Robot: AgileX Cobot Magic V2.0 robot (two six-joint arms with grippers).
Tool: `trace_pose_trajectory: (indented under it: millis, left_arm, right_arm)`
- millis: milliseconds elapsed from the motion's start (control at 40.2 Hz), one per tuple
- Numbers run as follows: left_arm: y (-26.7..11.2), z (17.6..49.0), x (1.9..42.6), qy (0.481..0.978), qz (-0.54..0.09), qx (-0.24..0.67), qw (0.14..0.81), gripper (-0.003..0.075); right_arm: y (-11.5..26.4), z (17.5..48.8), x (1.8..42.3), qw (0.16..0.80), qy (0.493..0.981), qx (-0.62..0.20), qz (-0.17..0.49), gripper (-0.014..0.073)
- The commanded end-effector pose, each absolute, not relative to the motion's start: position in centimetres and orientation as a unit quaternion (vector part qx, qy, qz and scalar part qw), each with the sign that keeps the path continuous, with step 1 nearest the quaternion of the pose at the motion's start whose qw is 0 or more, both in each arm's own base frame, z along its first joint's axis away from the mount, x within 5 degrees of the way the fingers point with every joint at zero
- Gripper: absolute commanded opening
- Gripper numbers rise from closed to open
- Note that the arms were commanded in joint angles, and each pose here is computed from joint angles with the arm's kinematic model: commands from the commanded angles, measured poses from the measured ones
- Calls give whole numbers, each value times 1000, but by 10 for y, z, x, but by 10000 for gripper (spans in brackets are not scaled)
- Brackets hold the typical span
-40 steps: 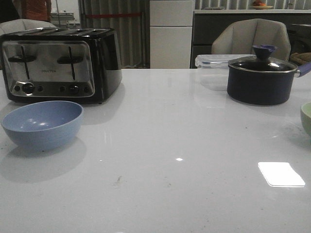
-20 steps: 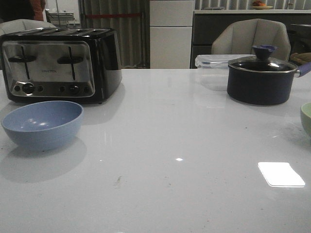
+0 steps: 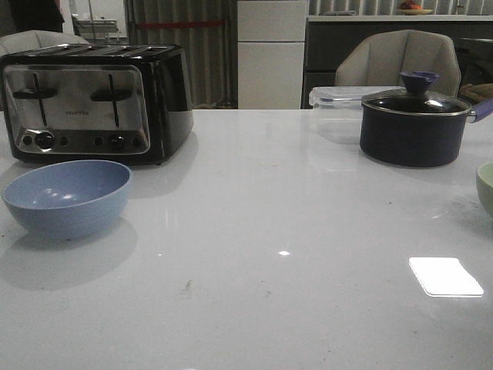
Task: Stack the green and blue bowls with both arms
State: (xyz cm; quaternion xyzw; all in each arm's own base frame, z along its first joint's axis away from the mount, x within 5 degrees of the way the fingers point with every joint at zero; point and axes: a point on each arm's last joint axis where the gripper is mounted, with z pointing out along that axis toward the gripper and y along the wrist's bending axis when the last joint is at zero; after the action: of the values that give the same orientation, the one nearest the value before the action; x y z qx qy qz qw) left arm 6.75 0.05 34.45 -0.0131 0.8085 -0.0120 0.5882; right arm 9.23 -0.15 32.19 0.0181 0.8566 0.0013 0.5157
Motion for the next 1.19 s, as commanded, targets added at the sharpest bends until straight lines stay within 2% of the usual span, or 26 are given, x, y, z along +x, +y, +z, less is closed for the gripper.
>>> trace_pose_trajectory:
  millis: [0,224,473,547,647,696,796,895,945,995,1169]
  left_arm:
    - [-1,355,76,800,-19,-14,599,99]
    - [-1,345,85,835,-15,-15,550,99]
    - [-1,345,85,835,-16,-16,550,99]
    - [-1,345,85,835,-16,-16,550,100]
    - [-1,345,85,834,-16,-16,551,113]
    - [-1,345,85,834,-16,-16,551,153]
    - [-1,345,85,834,-15,-15,551,314]
    - [-1,345,85,834,-15,-15,551,510]
    - [-1,345,85,834,-15,-15,552,556]
    - [-1,346,86,832,-15,-14,554,573]
    - [-8,349,86,821,-33,31,569,561]
  right_arm:
    - [-3,331,104,521,853,18,-4,46]
    - [-3,322,115,484,875,18,-5,46]
    - [-3,320,114,475,880,18,-5,48]
    - [-3,320,114,471,882,19,-5,92]
    - [-3,319,113,466,884,19,-5,243]
    - [-3,319,113,466,884,19,-6,341]
    - [-3,319,113,468,884,19,-6,492]
    - [-3,319,114,469,883,18,-6,537]
    - [-3,319,114,469,883,18,-6,538]
    - [-3,319,114,469,883,18,-6,538]
    - [-3,318,119,457,889,18,-6,538]
